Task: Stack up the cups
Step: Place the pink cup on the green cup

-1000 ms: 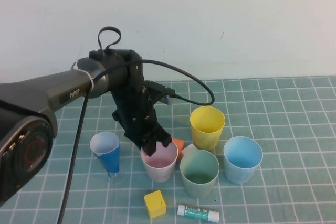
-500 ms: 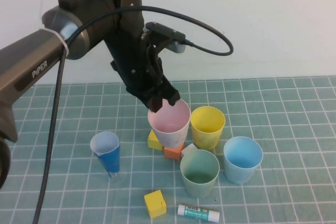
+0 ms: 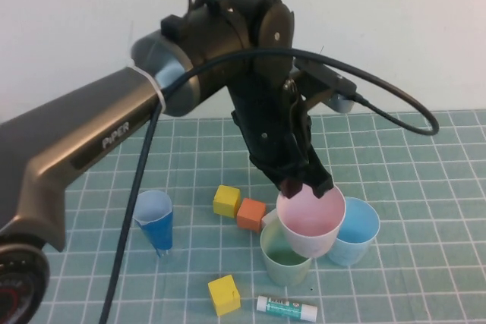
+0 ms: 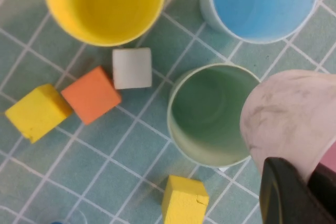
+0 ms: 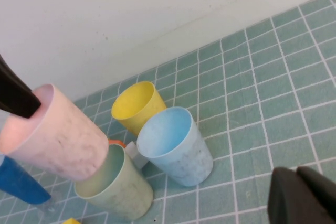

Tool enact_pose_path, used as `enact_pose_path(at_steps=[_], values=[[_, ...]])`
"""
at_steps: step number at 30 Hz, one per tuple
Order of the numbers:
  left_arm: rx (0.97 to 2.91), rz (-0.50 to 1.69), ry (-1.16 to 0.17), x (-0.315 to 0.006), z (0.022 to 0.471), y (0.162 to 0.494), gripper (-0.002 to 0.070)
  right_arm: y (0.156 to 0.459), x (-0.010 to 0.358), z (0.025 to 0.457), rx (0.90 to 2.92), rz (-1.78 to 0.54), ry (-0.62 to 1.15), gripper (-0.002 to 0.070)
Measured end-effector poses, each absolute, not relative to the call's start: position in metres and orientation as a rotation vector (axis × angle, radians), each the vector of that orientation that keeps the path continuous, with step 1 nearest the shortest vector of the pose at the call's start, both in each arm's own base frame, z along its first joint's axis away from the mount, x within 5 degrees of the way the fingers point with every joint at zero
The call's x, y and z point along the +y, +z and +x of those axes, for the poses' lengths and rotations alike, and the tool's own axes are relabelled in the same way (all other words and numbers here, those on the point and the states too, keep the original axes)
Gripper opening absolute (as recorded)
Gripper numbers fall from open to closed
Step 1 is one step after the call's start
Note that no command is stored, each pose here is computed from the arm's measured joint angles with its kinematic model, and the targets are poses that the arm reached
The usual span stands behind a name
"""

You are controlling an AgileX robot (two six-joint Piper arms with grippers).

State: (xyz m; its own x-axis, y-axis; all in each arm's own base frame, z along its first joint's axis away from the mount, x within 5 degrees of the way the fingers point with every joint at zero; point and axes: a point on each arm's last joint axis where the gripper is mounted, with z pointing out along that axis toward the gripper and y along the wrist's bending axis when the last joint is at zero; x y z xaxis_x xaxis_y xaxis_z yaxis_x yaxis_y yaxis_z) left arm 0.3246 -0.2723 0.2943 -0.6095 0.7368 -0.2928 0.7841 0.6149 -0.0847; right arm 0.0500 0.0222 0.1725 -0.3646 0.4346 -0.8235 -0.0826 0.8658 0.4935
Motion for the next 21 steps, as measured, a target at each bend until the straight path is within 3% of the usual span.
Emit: enact_pose_path(at_steps=[9,21], values=[[2.662,1.256,-0.189,-0.275,0.333,0.271,0.0005,0.172,0.022,0.05,1.873,0.262,0.553,-0.0003],[2.72,1.279,-0.14,-0.279,0.341,0.242,0.0006,0.173,0.022,0.05,1.872,0.265,0.558,-0.0003]])
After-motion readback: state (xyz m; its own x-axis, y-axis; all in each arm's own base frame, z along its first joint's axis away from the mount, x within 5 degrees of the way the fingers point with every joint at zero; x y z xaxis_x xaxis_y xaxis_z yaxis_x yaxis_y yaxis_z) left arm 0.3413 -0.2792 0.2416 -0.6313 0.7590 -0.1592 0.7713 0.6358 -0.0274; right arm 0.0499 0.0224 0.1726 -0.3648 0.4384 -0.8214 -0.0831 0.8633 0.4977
